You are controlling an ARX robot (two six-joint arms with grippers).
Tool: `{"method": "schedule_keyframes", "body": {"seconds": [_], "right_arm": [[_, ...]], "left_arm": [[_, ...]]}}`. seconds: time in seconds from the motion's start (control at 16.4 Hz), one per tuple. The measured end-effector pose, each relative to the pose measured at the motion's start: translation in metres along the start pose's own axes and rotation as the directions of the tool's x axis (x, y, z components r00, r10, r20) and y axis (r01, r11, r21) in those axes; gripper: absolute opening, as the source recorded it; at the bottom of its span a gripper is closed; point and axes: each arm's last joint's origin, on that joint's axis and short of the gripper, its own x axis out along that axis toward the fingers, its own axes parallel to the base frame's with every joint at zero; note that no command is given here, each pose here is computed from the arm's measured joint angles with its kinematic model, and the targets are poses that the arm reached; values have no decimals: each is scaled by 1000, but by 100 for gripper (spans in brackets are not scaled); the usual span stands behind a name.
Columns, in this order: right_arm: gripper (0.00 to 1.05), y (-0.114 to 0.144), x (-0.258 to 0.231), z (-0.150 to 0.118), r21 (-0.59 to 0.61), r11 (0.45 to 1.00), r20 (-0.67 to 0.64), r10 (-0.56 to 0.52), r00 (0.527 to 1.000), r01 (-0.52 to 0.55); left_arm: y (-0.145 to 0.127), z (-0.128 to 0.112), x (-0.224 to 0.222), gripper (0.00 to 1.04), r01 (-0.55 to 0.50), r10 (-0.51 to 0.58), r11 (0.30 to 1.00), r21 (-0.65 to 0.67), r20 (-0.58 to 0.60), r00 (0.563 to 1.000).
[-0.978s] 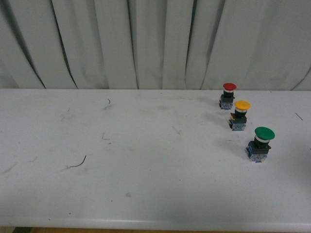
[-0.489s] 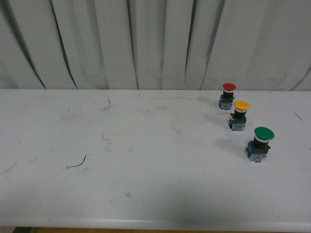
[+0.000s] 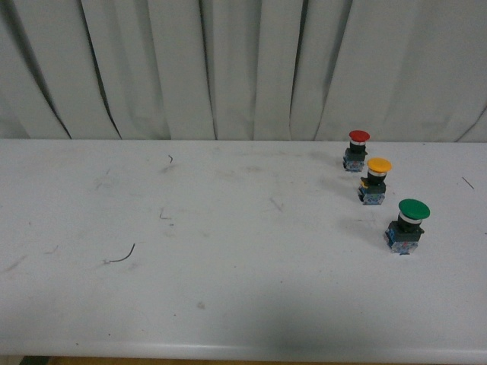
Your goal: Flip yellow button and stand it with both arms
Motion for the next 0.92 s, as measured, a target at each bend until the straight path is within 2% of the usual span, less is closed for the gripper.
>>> {"method": "schedule_keyframes", "body": {"seconds": [0.92], "right_arm": [[2, 0, -18, 3, 0, 1000, 8, 0, 1000, 0]], "left_arm": [[0, 0, 0, 98, 0, 0, 1000, 0, 0, 1000]]}}
